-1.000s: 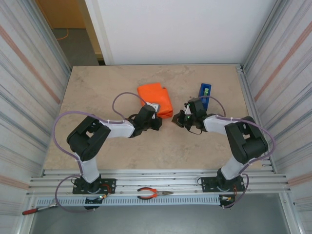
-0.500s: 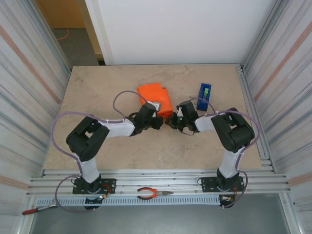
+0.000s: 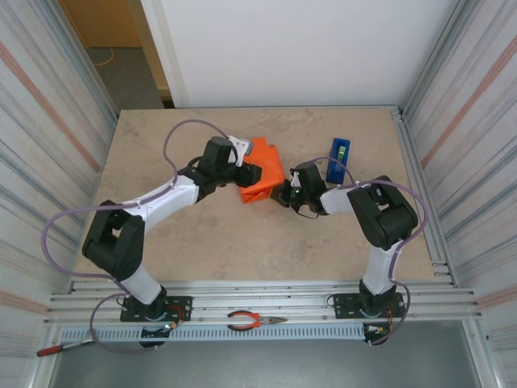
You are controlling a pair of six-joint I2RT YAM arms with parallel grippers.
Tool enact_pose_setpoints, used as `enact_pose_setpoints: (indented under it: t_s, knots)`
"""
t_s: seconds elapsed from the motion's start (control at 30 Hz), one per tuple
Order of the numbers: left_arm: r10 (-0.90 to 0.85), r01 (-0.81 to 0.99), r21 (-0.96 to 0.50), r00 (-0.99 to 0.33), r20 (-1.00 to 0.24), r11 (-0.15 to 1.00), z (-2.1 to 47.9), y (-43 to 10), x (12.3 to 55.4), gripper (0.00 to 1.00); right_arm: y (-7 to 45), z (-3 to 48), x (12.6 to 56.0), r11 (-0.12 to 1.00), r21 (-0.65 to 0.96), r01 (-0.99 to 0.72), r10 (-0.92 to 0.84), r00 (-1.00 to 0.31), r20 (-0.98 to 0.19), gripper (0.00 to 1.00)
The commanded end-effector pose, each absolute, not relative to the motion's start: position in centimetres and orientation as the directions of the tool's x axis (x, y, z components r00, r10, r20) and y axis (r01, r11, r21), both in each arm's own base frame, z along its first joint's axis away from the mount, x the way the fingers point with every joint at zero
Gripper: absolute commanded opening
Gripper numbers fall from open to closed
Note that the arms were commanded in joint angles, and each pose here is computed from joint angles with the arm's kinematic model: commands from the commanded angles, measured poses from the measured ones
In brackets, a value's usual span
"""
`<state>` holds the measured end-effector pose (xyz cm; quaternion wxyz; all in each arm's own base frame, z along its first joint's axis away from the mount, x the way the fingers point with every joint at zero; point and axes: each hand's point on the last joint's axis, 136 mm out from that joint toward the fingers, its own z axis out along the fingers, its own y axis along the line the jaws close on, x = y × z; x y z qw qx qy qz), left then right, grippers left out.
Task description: Wrap the gift box in paper
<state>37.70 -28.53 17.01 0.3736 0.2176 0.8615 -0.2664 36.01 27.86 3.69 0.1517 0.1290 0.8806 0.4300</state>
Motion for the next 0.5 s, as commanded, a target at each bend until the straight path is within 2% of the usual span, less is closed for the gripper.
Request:
enact_pose_setpoints:
  t_s: [0.0, 0.13, 0.3, 0.47]
  knots:
    - [0.354, 0.671, -0.202, -0.594, -0.722, 0.713, 16.2, -28.5, 36.5, 0.56, 28.4, 4.4, 36.7, 0.569, 0.818, 0.091, 0.360, -0.921, -0.148, 0.00]
    - [0.448, 0.702, -0.116, -0.564, -0.694, 0.703, 14.6, -28.0, 36.9, 0.63, 28.3, 4.4, 36.8, 0.564, 0.820, 0.094, 0.363, -0.921, -0.144, 0.00]
    - [0.530, 0.716, -0.005, -0.523, -0.668, 0.698, 12.6, -27.4, 37.1, 0.65, 28.2, 4.3, 37.0, 0.558, 0.824, 0.101, 0.366, -0.921, -0.135, 0.00]
    - [0.646, 0.748, 0.158, -0.423, -0.636, 0.645, 11.0, -28.3, 36.5, 0.68, 28.1, 4.5, 37.3, 0.554, 0.826, 0.103, 0.370, -0.919, -0.134, 0.00]
